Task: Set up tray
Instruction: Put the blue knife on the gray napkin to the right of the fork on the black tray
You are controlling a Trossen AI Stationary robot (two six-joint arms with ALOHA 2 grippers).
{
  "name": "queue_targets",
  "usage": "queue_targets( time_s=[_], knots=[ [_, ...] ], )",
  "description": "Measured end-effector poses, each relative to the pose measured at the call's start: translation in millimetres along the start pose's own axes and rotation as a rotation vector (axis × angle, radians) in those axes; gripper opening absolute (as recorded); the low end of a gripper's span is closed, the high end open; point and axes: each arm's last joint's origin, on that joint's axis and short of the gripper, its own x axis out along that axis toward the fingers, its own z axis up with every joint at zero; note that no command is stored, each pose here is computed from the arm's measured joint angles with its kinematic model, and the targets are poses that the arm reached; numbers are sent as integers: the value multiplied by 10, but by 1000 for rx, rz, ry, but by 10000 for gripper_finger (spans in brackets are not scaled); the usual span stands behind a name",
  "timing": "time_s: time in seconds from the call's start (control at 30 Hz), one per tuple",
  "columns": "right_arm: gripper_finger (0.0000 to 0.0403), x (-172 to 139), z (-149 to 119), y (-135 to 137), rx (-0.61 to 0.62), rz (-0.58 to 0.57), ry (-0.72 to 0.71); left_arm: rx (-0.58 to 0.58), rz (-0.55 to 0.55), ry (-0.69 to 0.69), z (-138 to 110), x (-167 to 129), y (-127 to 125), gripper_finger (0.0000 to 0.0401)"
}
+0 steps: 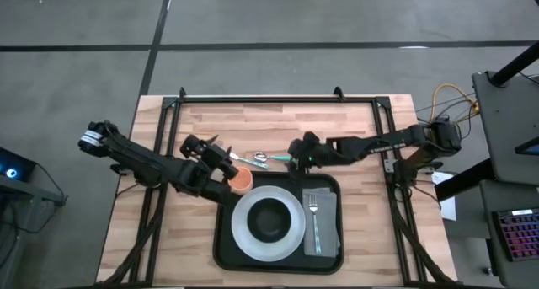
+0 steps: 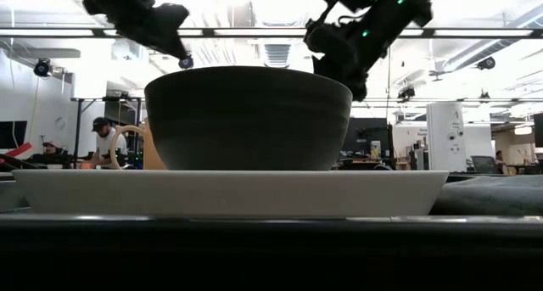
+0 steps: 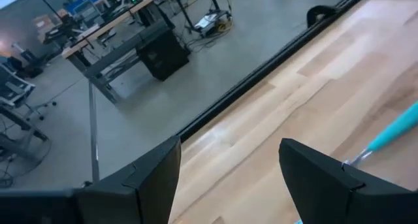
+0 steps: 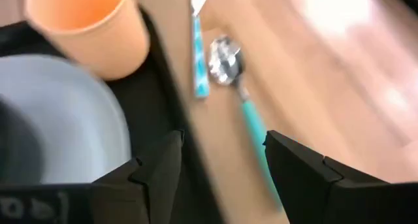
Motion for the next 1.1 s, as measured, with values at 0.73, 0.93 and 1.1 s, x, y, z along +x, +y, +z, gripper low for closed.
queue_targets(
  time_s=[0.73, 0.93, 1.1],
  knots=[
    [208, 620, 894, -448, -129, 130, -58, -122, -254, -163, -472, 75, 396, 238],
    [208, 1027, 1159, -360, -170, 178, -25, -151, -203, -170, -441, 109, 448, 238],
    [208, 1310, 1278, -386, -219, 222, 36, -182, -183, -182, -413, 101, 495, 238]
  ],
)
